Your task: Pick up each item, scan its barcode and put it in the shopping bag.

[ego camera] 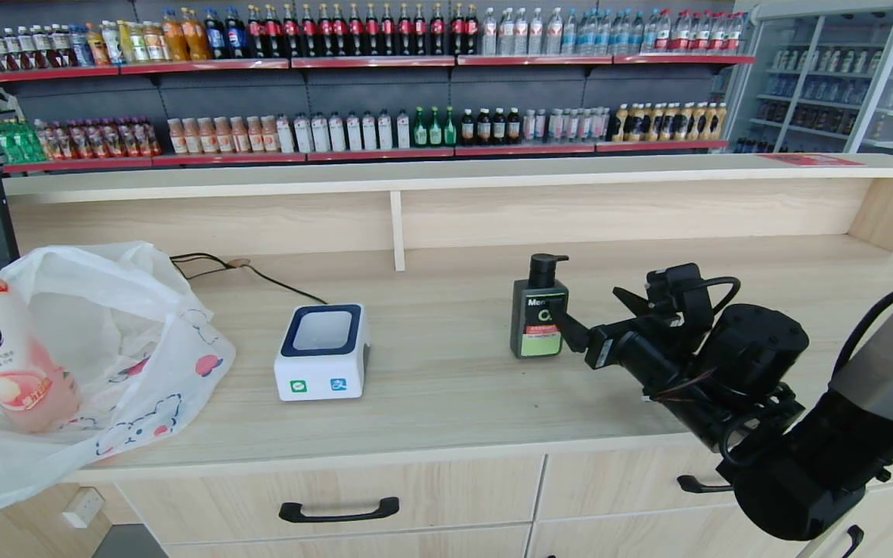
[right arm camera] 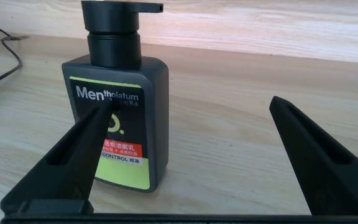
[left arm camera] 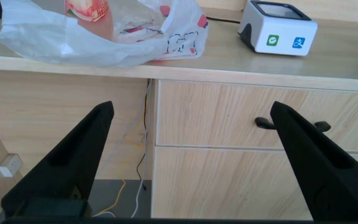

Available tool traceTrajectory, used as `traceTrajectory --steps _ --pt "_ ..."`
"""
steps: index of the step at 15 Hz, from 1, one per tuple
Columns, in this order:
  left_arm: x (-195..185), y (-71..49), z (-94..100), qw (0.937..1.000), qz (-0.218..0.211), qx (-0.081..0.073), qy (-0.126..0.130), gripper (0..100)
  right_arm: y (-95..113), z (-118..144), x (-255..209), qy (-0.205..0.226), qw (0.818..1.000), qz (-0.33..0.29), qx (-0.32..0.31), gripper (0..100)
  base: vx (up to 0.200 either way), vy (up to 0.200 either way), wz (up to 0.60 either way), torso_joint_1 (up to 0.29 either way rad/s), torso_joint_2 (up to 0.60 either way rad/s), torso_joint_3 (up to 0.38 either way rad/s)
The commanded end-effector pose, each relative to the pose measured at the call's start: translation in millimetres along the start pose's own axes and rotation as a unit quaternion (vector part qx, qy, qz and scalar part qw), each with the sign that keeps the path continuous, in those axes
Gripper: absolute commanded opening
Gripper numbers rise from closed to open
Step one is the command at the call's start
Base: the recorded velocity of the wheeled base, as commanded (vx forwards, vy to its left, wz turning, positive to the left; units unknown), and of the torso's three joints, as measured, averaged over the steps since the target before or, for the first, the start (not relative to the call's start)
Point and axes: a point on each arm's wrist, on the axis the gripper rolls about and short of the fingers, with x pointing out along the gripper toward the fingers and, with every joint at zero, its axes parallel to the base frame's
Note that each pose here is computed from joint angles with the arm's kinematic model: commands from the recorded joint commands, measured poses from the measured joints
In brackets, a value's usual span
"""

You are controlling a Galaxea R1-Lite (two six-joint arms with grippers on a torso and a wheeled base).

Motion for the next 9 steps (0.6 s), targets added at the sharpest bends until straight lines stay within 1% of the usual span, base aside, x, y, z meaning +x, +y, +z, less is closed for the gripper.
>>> traceTrajectory --steps 1,2,9 --pt "0.1 0.0 0.1 1.0 0.0 0.0 0.0 100 -4.7 1.9 -0.7 -0.003 1.0 -0.007 -0.001 100 0.0 0.0 0.0 0.0 0.0 0.0" --pt "0.0 0.0 0.0 1.0 0.0 0.0 0.0 100 -7.3 3.2 -0.6 -0.005 1.0 -0.011 -0.001 100 0.0 0.0 0.0 0.0 0.0 0.0" --pt "0.0 0.0 0.0 1.0 0.0 0.0 0.0 100 -8.3 2.6 0.8 -0.005 1.0 -0.012 -0.005 100 0.0 0.0 0.0 0.0 0.0 0.0"
